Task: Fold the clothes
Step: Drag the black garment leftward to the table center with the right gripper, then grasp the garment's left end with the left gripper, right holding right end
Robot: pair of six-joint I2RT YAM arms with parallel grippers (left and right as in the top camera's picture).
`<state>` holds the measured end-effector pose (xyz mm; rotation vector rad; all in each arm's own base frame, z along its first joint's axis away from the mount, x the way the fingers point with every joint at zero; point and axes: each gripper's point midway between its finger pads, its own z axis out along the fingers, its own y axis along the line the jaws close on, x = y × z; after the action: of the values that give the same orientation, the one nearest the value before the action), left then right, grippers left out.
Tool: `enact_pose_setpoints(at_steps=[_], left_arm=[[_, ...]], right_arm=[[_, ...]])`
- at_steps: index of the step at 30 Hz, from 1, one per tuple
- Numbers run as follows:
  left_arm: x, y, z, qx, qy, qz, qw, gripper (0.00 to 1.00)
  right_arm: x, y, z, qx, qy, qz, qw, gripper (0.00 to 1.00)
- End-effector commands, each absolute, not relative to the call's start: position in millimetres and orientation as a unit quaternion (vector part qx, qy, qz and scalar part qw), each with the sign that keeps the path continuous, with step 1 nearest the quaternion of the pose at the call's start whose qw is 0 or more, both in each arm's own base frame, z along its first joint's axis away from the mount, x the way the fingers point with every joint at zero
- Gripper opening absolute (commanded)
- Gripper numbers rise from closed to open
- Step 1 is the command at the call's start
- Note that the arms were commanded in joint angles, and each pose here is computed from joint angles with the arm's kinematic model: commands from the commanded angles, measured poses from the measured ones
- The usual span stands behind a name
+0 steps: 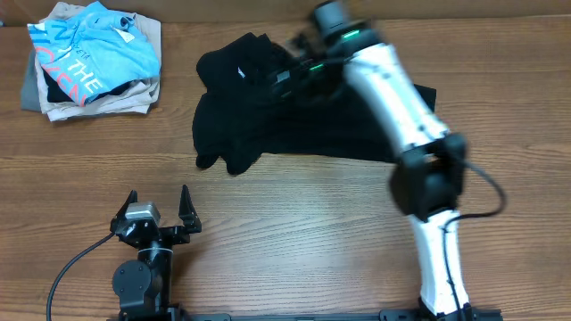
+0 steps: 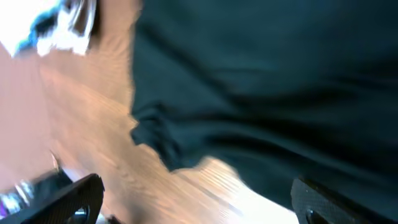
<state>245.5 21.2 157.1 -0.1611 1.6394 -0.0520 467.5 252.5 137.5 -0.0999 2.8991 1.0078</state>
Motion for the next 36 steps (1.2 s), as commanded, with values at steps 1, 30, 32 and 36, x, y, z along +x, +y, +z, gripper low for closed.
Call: enact_pose_setpoints(at_steps=[1,30,32,36], left_arm=[[245.3,20.8,158.0,-0.066,0.728,-0.019,0.682,1.0],[360.7,-62.1,180.6,0.028,0.882,-0.309,0.355,1.0],[368.1,-59.2,162.9,0.008,0.896,-0.311,0.318,1.0],[372.3,-27.2,116.8,-0.095,0.94,-0.228,0.234,1.0]], right_arm=[[477.1,149.7,178.0,0.054,0.947,0.313,0.055,1.0],[425.7,-12.9,116.1,0.236,0.968,0.075,-0.049,1.0],[423.7,-12.7,112.0,0.237,0.967,0.074,-0.055,1.0],[420.9,-11.6,105.0,0.237,0.967,0.074,-0.064,1.0]])
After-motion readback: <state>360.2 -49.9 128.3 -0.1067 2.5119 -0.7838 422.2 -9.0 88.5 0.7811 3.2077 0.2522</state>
